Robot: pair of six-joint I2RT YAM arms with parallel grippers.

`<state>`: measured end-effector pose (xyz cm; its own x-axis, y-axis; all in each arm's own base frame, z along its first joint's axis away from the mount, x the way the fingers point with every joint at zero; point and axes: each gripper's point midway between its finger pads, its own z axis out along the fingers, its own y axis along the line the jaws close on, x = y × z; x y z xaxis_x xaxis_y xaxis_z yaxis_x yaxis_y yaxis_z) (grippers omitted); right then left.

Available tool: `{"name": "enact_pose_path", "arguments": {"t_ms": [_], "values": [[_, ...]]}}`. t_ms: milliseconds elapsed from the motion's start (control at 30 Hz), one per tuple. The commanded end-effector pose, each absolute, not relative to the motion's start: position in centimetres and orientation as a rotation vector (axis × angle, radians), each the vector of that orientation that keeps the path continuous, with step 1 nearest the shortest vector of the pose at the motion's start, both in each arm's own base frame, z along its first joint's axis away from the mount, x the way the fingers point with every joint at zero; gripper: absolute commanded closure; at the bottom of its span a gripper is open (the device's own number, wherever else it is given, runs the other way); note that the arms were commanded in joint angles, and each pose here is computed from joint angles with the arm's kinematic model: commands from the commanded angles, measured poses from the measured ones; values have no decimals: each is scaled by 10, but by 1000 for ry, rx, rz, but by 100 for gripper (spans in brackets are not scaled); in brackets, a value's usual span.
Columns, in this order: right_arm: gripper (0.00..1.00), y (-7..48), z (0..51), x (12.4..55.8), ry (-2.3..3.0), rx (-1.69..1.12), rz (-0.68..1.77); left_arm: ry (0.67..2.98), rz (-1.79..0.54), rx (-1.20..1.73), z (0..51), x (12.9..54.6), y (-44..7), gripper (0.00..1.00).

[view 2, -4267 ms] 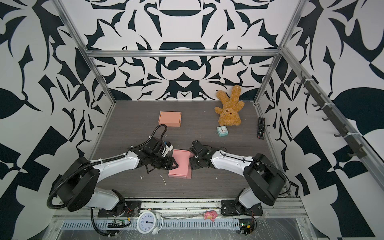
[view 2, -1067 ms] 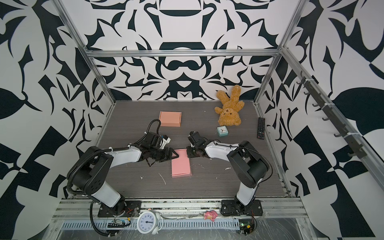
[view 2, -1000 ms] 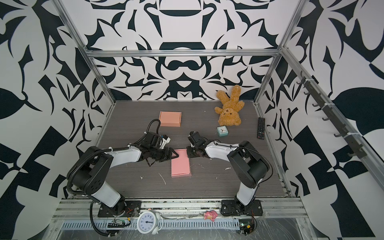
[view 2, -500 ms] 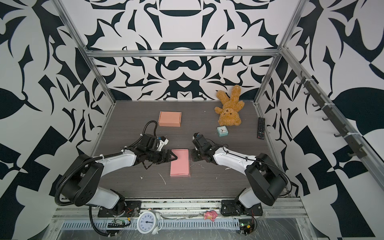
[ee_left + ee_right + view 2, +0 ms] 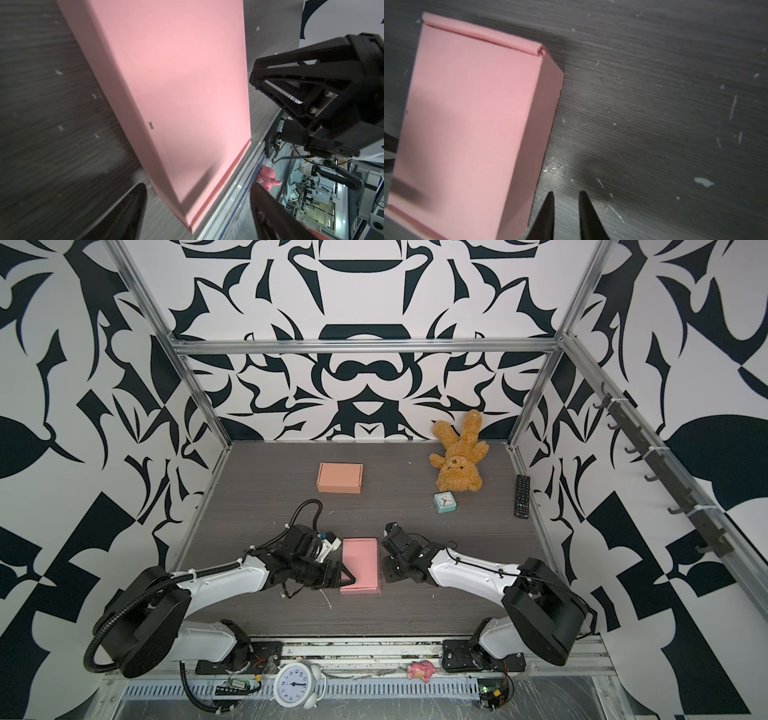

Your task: Fold the paper box

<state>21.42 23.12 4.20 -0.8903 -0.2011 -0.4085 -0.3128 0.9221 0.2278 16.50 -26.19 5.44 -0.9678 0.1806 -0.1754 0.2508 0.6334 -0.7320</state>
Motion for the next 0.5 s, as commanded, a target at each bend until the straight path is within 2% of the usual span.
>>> {"name": "enact_pose_path", "arguments": {"t_ms": [0, 467], "values": [[77, 230, 43, 207, 2699, -333, 405, 2793, -1240, 345, 51, 156, -259, 20], [78, 245, 31, 185, 2716, -368, 432, 2797, -1245, 368, 48, 147, -270, 22]]}}
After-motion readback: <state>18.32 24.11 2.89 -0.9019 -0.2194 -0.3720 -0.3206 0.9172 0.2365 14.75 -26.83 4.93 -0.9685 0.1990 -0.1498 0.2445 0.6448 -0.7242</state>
